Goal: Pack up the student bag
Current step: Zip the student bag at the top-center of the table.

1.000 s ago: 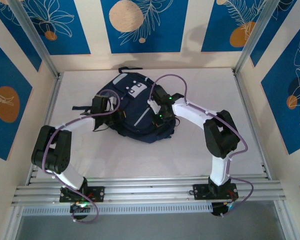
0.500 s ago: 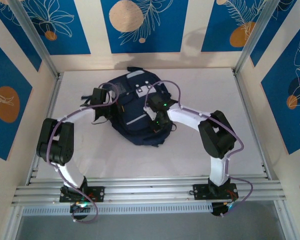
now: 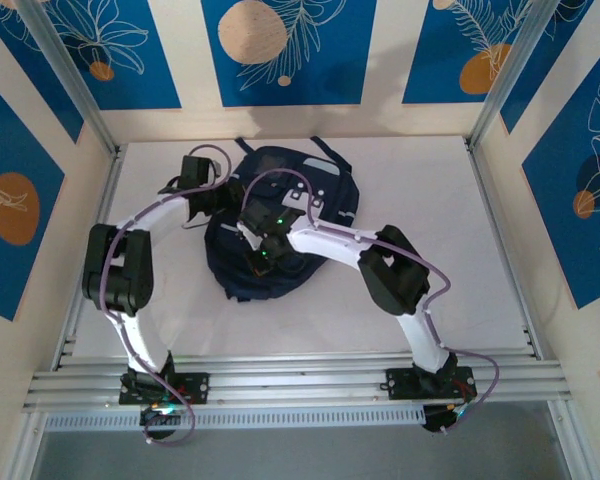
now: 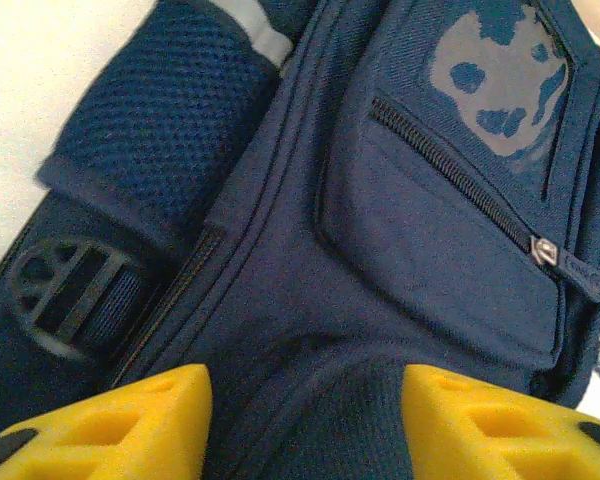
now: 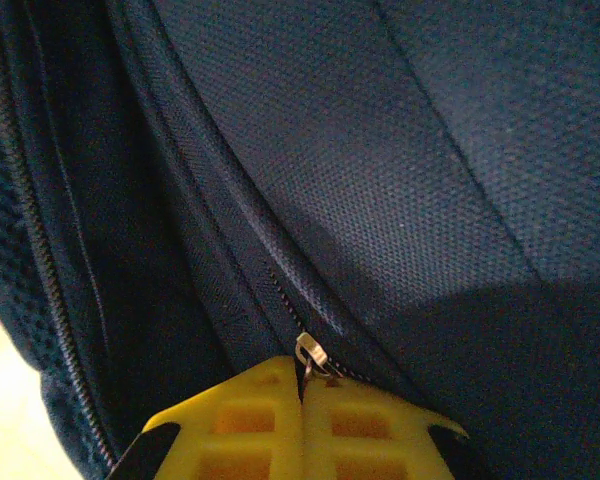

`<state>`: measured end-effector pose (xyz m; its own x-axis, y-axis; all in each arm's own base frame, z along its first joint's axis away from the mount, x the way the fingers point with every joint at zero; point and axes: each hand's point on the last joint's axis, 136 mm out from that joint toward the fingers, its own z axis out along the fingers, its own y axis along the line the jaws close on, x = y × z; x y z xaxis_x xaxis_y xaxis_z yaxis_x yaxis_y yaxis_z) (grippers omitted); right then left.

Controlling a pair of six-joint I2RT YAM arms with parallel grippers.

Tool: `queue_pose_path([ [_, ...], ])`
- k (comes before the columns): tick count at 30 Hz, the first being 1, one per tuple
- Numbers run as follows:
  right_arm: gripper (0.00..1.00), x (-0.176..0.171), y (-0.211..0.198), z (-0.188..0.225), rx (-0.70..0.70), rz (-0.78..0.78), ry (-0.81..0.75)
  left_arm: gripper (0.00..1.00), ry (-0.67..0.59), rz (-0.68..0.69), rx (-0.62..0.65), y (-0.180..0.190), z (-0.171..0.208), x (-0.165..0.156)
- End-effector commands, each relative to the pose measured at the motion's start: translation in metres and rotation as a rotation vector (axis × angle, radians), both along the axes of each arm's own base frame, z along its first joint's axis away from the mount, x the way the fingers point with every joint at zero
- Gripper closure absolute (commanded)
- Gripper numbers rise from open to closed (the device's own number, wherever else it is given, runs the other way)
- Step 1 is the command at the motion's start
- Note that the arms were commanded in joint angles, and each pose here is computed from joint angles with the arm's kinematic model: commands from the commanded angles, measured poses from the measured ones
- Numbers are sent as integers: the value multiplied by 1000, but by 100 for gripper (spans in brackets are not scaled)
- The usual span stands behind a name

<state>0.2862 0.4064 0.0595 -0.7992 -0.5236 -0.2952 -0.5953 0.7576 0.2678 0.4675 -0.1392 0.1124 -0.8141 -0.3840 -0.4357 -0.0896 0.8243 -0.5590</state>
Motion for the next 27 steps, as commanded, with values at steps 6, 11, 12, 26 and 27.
queue_pose_path([
  [6, 100, 32, 24, 29, 274, -153, 118, 41, 80, 36, 22, 25, 14, -65],
  [11, 100, 33, 19, 27, 286, -180, 160, 38, 143, 28, 6, 28, 5, -110],
  [12, 100, 32, 19, 27, 289, -180, 168, 37, 165, 28, 1, 28, 0, -120],
  [26, 100, 12, 1, 27, 190, -234, 236, 40, 238, 127, -41, 34, -58, -155],
  [27, 100, 9, -2, 24, 160, -240, 233, 42, 233, 134, -40, 35, -60, -152],
])
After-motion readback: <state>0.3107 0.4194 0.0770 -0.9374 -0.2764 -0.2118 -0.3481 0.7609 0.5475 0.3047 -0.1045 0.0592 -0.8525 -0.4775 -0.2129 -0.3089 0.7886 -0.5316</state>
